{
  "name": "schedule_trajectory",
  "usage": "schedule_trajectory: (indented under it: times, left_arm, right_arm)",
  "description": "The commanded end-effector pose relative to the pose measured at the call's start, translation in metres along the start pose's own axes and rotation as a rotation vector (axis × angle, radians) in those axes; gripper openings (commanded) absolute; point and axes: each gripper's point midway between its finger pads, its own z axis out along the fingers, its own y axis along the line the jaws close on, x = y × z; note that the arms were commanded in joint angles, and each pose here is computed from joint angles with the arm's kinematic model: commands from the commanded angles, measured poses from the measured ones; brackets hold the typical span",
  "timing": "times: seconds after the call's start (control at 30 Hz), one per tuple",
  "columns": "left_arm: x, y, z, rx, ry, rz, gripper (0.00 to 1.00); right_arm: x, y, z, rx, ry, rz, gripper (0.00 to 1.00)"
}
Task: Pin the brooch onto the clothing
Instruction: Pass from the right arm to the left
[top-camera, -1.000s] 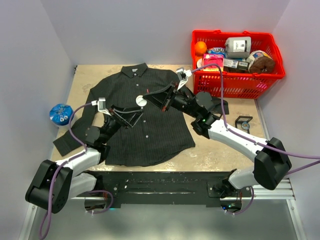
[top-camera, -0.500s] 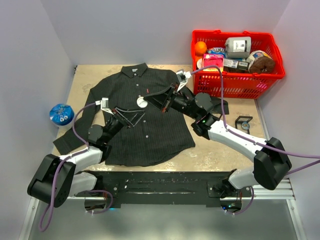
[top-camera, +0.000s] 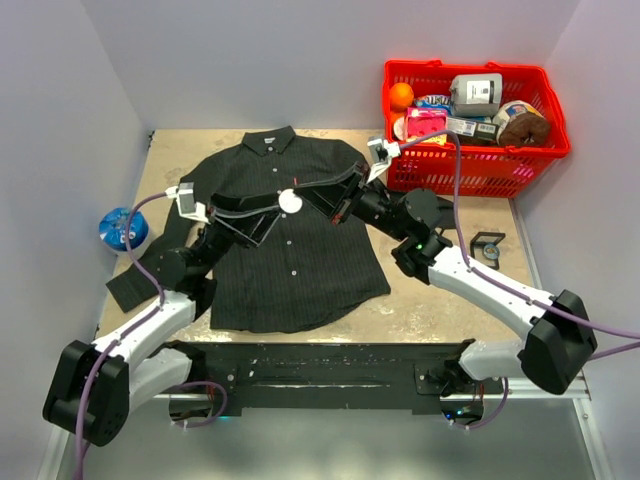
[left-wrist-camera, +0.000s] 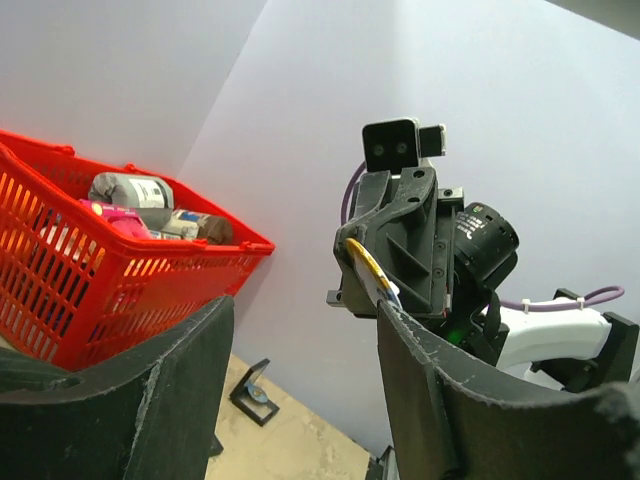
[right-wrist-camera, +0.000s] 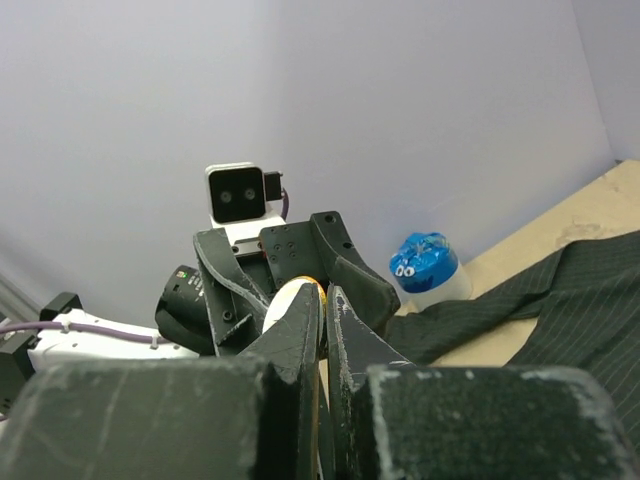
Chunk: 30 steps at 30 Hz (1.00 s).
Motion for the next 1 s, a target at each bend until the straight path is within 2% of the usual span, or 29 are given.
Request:
schedule_trajectory:
  times: [0.0,0.23,0.4,0.6,0.97]
  left_arm:
    - [-0.010,-0.030,0.006,0.141,-0.020,0.024,0.64]
    - [-0.006,-0.034,0.005,0.150,0.006,0.020,0.63]
    - [0.004,-0.026,-0.001,0.093,0.050,0.036,0.63]
    - [0.000,-0.028,0.000,0.090,0.031,0.038,0.63]
    - [0.004,-0.007,0.007,0.011,-0.007,-0.025,0.58]
  right_arm:
    - [0.002,-0.014,0.004,0.049,0.001,-0.020,0.00]
    - [-0.003,-0.016,0.004,0.068,-0.029,-0.021,0.00]
    - [-0.009,-0.018,0.003,0.087,-0.053,-0.029,0.00]
    - [-0.007,-0.019,0.002,0.087,-0.058,-0.017,0.00]
    - [-0.005,-0.017,0.001,0.069,-0.062,0.003,0.00]
